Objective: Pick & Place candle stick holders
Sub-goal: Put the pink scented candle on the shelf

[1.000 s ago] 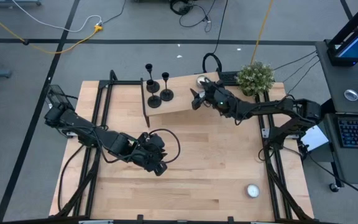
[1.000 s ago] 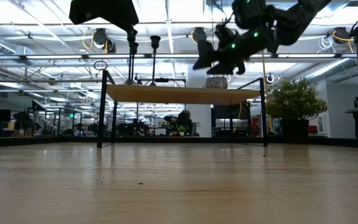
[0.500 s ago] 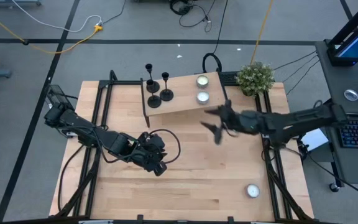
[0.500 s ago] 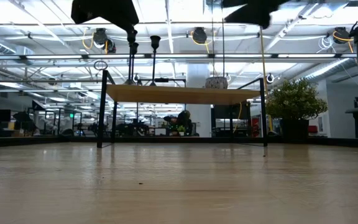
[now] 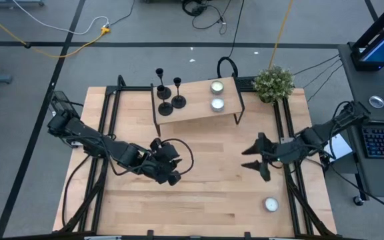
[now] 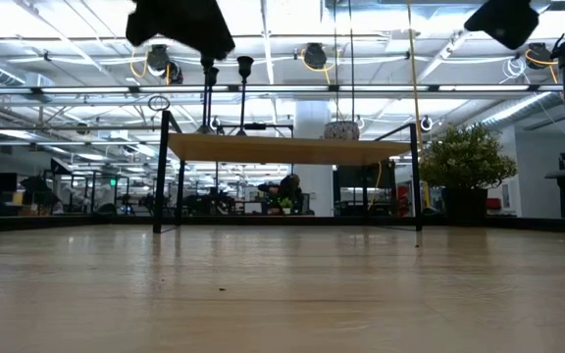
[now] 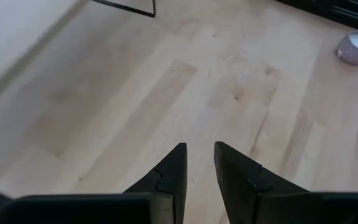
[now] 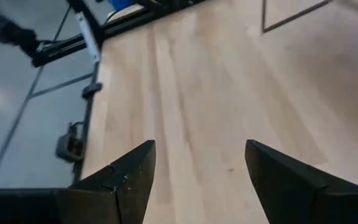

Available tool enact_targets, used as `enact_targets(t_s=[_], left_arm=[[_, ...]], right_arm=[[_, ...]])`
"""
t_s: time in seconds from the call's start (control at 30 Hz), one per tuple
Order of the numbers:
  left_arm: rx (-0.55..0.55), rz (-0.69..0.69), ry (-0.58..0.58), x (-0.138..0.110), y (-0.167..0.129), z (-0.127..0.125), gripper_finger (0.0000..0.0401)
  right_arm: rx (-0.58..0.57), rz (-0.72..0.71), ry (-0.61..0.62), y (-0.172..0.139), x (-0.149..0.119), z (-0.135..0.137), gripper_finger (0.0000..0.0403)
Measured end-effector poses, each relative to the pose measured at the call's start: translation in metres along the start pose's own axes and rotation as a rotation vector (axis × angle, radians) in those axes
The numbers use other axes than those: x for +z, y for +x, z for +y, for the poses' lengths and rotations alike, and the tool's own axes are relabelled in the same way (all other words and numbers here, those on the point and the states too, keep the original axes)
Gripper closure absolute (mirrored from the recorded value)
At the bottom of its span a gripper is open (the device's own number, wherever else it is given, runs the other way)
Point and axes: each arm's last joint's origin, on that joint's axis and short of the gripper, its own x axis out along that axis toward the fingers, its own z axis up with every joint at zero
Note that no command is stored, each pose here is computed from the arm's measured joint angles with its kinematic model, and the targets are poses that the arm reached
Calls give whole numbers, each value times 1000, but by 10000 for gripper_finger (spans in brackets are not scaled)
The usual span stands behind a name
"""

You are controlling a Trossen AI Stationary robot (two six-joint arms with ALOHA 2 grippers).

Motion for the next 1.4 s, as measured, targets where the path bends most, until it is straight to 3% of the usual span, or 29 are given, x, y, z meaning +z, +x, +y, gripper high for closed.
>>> enact_targets(t_s=[0.13,0.27,0.5,0.77,1.03,1.4], left_arm=[[-41,-3,-29,-13,12,4,316],[-33,19,-58,-22,12,15,316],[-44,-158,-94,-13,-30,39,316],[-69,-314,-119,-38,-74,77,316],[-115,-375,-187,-67,-87,102,316],[-128,-361,-129,-75,-90,105,316]], right_arm=[[31,80,-16,2,-5,7,164],[-18,239,-49,-2,-2,12,164],[-94,623,-103,-6,3,27,164],[-56,1010,-14,13,-18,47,164],[-86,1010,9,25,-39,65,164],[-152,1034,102,33,-88,62,164]])
